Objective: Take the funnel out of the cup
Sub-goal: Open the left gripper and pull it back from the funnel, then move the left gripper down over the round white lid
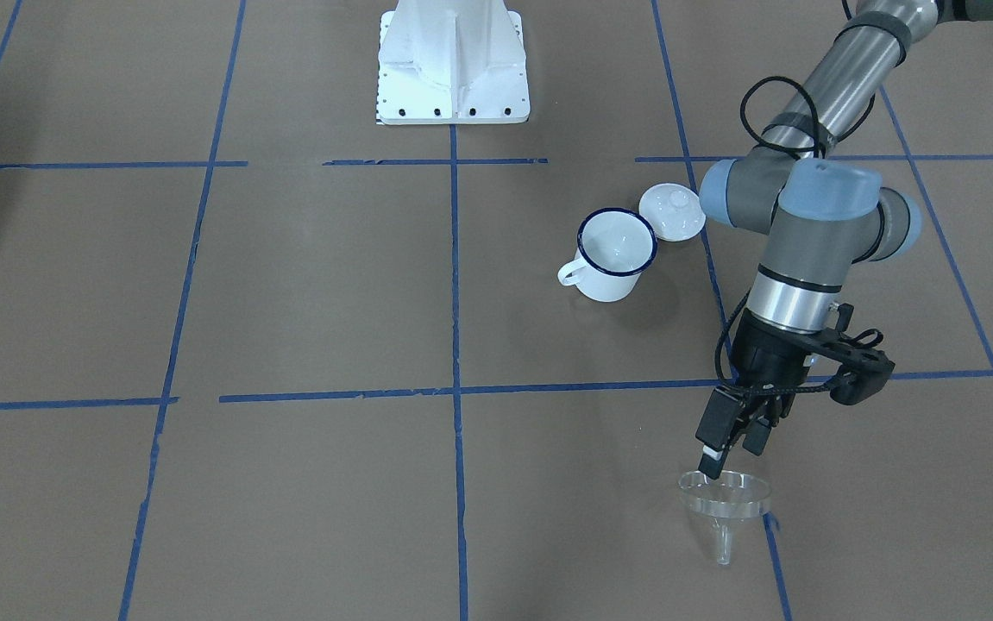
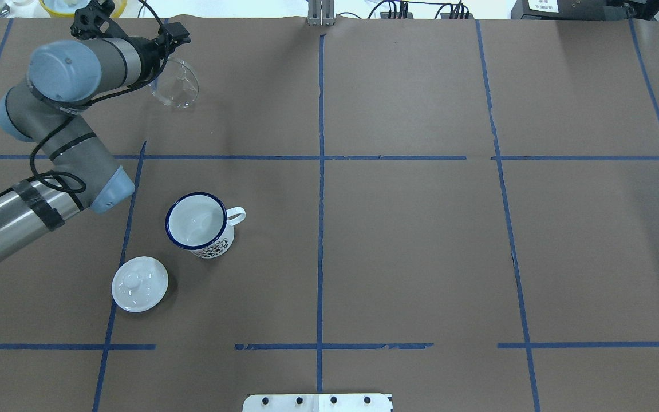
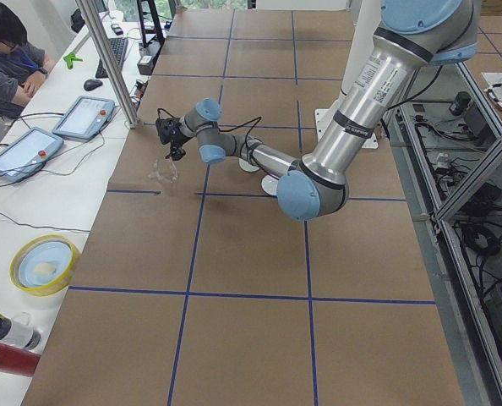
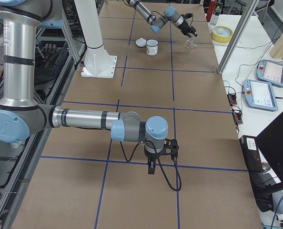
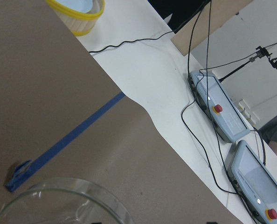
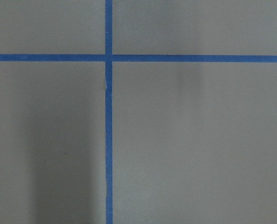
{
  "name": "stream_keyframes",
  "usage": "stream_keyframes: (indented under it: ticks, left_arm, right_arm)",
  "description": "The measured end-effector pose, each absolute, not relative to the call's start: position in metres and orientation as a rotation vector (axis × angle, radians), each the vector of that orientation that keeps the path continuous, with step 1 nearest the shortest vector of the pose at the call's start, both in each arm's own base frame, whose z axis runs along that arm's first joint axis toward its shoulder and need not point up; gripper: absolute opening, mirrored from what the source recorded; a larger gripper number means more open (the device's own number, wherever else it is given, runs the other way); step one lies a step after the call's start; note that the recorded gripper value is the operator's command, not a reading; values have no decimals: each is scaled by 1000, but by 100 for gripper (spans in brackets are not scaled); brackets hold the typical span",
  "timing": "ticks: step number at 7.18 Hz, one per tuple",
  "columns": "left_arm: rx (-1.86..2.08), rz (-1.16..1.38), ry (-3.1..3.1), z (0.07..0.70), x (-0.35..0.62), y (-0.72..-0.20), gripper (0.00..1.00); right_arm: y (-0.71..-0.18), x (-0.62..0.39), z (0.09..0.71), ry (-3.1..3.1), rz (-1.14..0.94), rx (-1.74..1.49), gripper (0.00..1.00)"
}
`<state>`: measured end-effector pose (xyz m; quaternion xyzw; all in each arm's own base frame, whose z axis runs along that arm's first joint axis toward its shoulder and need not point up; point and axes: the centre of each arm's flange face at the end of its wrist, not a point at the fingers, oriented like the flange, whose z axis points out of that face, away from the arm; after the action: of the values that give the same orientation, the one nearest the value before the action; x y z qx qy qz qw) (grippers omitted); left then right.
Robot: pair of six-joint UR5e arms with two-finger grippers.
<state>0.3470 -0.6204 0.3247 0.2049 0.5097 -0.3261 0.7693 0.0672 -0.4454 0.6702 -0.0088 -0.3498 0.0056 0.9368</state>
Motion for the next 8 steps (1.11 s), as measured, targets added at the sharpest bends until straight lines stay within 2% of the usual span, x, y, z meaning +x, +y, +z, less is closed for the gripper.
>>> stream_keyframes:
  ticks: [2,4,6,8]
  left_arm:
    - [410,-523,1059,297,288,-539,100]
    - [341,-397,1052,312,243,-449,99]
    - [218,-246,1009,345,268,-372,98]
    - [125,-150,944,371,317,-332,98]
  right_arm:
    - [-445,67,670,-715,11,-18,100]
    - [-445,67,670,-715,12,-18,100]
    - [-445,67,670,-715,12,-18,100]
    - [-445,67,670,-715,11,-18,100]
